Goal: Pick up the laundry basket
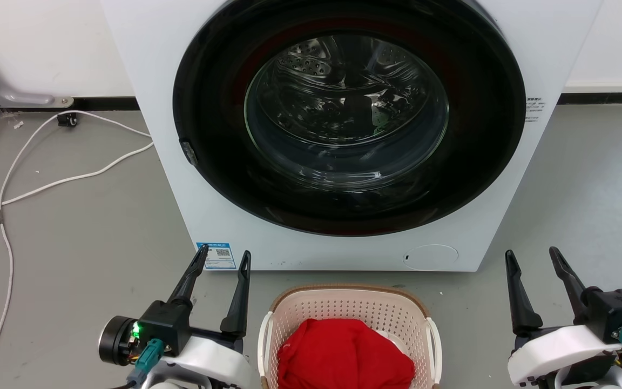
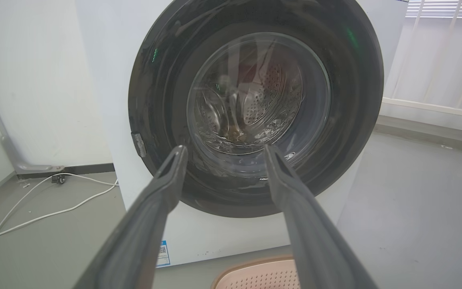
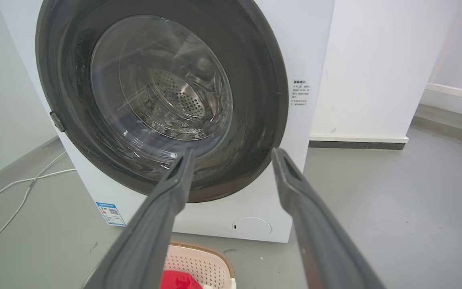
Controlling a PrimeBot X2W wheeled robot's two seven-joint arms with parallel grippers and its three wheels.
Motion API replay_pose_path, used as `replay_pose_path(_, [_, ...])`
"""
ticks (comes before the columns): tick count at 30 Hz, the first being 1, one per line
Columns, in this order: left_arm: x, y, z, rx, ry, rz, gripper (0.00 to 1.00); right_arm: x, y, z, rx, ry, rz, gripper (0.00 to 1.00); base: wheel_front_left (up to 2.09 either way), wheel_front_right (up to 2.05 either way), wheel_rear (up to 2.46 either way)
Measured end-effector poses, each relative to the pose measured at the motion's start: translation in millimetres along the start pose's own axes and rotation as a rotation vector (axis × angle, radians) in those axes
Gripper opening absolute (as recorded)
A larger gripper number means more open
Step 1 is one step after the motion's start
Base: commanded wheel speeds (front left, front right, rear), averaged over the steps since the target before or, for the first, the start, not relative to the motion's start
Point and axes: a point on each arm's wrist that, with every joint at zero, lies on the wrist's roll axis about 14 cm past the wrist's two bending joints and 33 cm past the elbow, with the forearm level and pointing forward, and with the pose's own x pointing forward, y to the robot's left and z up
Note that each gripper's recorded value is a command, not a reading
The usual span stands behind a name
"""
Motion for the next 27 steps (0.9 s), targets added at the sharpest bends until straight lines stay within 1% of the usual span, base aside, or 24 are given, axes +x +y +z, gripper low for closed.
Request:
replay_pose_path(6, [-1.9, -2.4, -1.5, 0.014, 0.0, -0.007, 1.0, -0.3, -0.4, -0.2, -0.016, -0.003, 0.0, 1.0, 0.0, 0.0, 0.0])
replay_pose_path(14, [-1.9, -1.0, -2.2, -0.011, -0.001, 0.0, 1.0, -0.6, -2.9, -4.1, 0.0, 0.003, -0.009, 1.0, 0.0, 0.0, 0.0])
replay_pose_path(20, [-2.4, 0.9, -4.5, -0.005, 0.007, 0.006, 1.0, -0.3, -3.4, -6.5, 0.003, 0.01, -0.01, 1.0, 0.0, 0.0, 0.0])
replay_pose_path(27, [7.5, 5.9, -17.8, 0.004, 0.044, 0.013, 1.0, 5.6, -13.2, -19.7, 0.004, 0.053, -0.037, 1.0, 0.0, 0.0, 0.0])
